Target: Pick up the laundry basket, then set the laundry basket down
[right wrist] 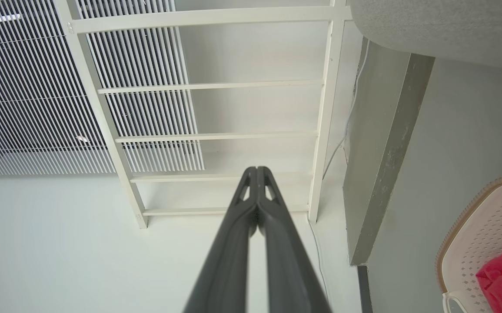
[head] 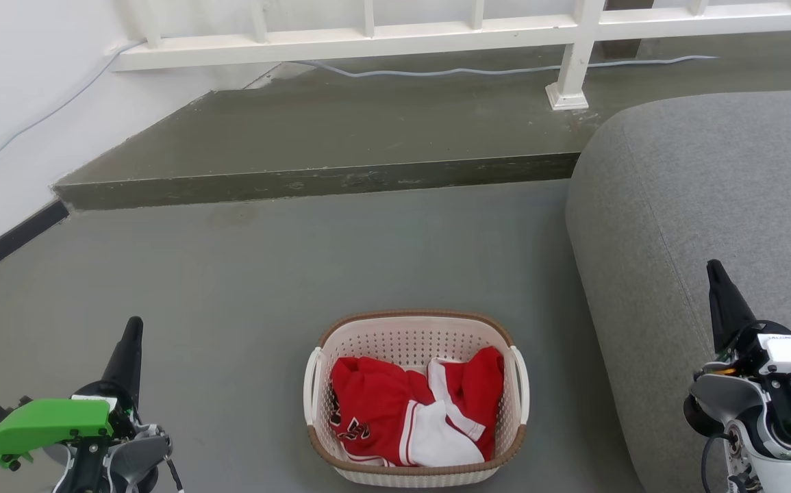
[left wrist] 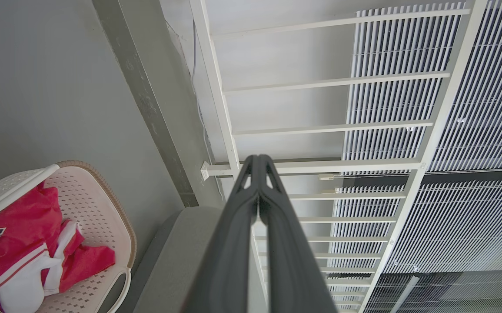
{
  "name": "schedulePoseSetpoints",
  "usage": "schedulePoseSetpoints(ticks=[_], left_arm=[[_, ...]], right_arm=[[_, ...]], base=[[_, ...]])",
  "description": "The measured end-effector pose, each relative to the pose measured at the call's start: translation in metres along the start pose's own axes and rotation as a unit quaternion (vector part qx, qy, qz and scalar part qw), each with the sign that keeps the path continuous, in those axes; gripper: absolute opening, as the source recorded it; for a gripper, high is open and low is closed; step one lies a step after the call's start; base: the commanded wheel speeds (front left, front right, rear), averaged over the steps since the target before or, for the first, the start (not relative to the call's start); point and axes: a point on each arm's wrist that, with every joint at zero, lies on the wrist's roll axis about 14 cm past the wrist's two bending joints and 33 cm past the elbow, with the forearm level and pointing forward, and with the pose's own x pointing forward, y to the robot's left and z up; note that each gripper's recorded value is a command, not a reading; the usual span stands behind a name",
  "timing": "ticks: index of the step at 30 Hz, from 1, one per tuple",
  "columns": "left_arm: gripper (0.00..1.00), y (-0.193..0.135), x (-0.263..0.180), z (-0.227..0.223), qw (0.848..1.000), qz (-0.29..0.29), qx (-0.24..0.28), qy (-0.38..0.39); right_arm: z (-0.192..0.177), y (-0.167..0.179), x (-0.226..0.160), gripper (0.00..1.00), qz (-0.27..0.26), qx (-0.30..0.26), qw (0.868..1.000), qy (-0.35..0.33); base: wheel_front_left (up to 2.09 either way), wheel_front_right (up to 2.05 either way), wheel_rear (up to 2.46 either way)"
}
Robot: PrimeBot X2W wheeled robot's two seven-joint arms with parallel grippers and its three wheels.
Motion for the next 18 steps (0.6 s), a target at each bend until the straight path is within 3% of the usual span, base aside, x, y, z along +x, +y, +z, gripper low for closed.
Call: schedulePoseSetpoints(ticks=[18], left_arm=[[0.00,-0.0003,0.0000,0.0001,1.000,0.000,0.000,0.000]], right_arm=[[0.0002,0.0002,0.0000,0.00,0.000,0.000,1.000,0.000]], base=[[0.00,0.00,0.00]])
